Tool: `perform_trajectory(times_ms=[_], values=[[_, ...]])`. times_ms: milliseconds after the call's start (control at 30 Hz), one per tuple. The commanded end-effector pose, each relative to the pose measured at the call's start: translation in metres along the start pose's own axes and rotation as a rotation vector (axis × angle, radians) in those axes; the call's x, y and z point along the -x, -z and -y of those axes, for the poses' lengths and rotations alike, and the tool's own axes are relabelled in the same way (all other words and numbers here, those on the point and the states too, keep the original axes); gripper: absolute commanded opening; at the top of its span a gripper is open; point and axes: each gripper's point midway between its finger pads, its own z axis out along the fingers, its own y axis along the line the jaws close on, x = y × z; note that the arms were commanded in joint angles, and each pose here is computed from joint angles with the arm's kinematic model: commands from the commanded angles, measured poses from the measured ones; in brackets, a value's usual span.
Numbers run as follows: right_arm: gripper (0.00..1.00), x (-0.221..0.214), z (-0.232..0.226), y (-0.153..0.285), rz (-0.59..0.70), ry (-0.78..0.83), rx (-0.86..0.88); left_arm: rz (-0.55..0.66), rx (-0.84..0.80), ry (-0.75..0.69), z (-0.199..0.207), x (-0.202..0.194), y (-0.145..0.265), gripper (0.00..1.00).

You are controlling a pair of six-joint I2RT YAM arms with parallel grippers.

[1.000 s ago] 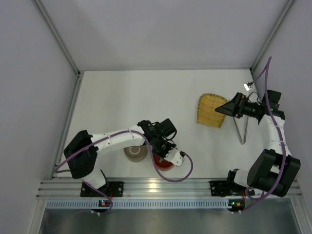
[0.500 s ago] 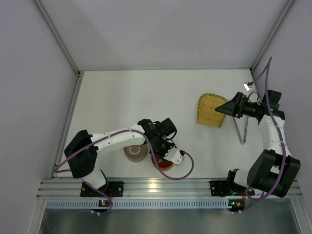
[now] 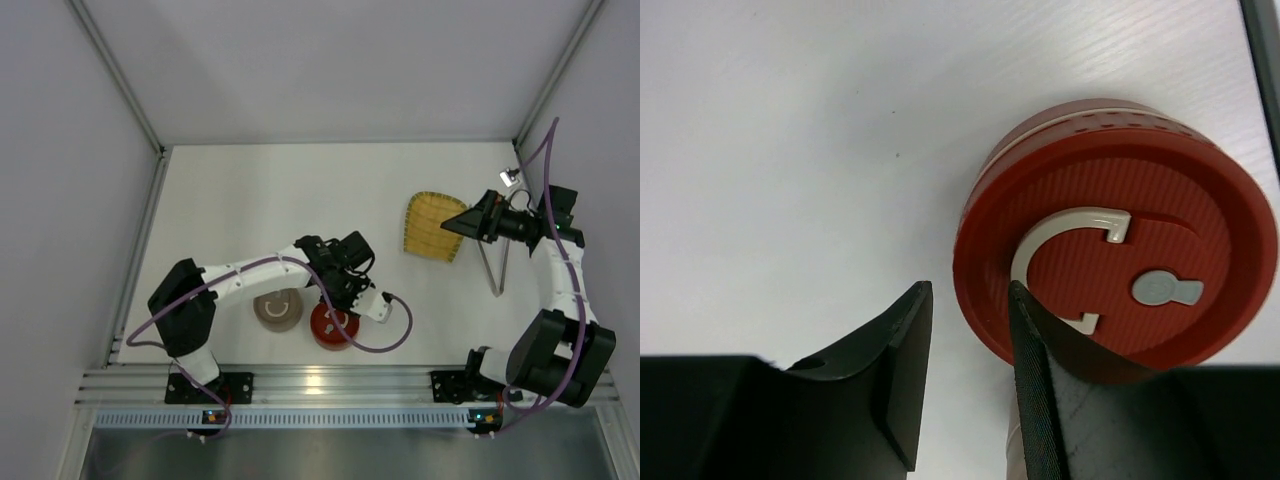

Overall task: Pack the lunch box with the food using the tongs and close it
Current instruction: Reset both arms

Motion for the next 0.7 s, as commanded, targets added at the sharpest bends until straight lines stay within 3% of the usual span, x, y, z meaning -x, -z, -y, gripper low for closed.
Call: perform_trajectory(times_ms=[0,133,200,267,300,333,367,433,467,567,667], values=[[0.99,0.006,-0.009,0.005,0.026,0.08,0.024,0.014,0.075,0.016,-0.026,0.004,0.002,0.41],[0.99,0.006,-0.01,0.006,0.022,0.088,0.021,0.066,0.099,0.063,-0.033,0.009,0.015,0.42],[0.99,0.006,-0.011,0.007,0.024,0.088,0.02,0.108,0.132,0.181,-0.044,0.008,0.03,0.45],[0.99,0.008,-0.013,0.008,0.025,0.096,0.015,0.198,0.175,0.331,-0.06,0.018,0.058,0.59],[0.99,0.007,-0.014,0.008,0.024,0.102,0.011,0.228,0.207,0.425,-0.073,0.005,0.073,0.66],[0.99,0.008,-0.013,0.009,0.023,0.116,-0.004,0.303,0.234,0.486,-0.084,0.009,0.095,0.98],[1.0,0.008,-0.015,0.011,0.022,0.146,-0.015,0.341,0.277,0.661,-0.096,-0.014,0.113,0.98],[0.99,0.008,-0.012,0.014,0.019,0.197,-0.057,0.392,0.329,0.827,-0.108,-0.035,0.136,0.98],[0.99,0.007,-0.016,0.016,0.012,0.206,-0.07,0.387,0.413,1.005,-0.116,-0.061,0.153,0.98],[0.99,0.008,-0.008,0.021,-0.007,0.267,-0.146,0.311,0.513,1.256,-0.112,-0.105,0.164,0.98],[0.99,0.004,0.006,0.025,-0.049,0.316,-0.247,0.368,0.52,1.432,-0.099,-0.14,0.177,0.98]])
